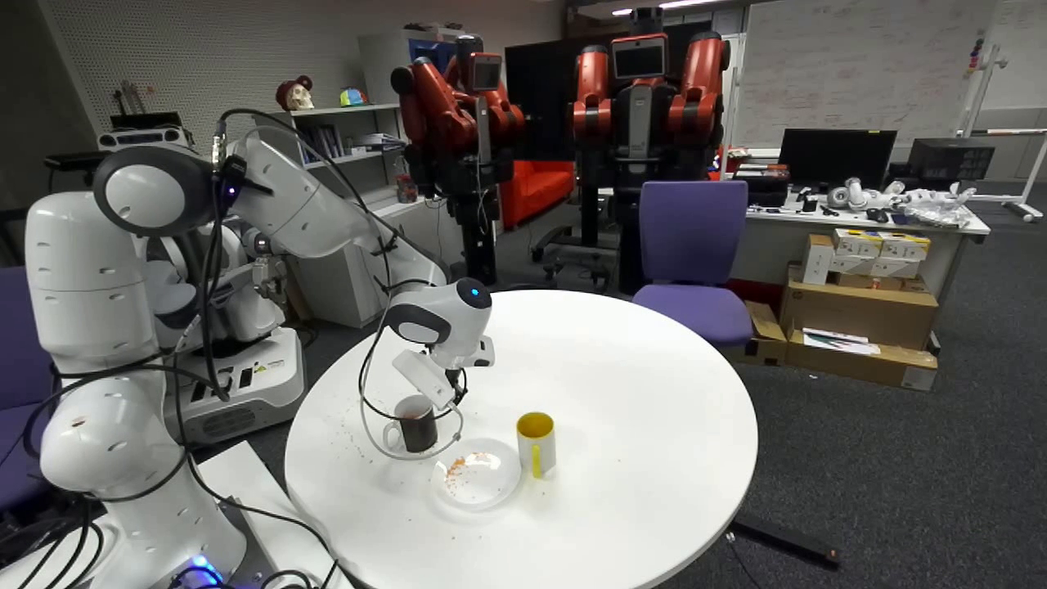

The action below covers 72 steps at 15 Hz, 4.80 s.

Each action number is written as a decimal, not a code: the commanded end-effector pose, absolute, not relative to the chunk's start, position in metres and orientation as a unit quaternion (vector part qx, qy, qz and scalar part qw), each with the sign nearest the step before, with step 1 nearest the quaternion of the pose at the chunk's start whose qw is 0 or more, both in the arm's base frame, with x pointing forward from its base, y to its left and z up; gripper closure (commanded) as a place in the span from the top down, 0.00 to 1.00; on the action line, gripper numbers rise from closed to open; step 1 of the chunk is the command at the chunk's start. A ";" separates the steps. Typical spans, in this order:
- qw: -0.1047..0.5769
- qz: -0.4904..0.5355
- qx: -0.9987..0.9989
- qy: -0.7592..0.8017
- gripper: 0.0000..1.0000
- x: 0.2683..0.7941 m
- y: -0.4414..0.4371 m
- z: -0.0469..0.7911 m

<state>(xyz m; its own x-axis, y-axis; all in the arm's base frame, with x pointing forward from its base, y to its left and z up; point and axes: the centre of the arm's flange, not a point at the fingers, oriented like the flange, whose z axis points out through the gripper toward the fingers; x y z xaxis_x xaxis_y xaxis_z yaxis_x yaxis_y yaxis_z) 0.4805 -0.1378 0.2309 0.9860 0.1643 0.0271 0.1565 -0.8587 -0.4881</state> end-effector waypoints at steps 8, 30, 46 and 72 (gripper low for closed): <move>0.256 0.021 -0.965 -0.050 0.55 0.442 -0.150 0.232; 0.240 0.002 -0.969 -0.057 0.41 0.464 -0.152 0.234; 0.225 -0.007 -0.971 -0.074 0.33 0.480 -0.137 0.230; 0.217 -0.008 -0.970 -0.107 0.01 0.486 -0.122 0.256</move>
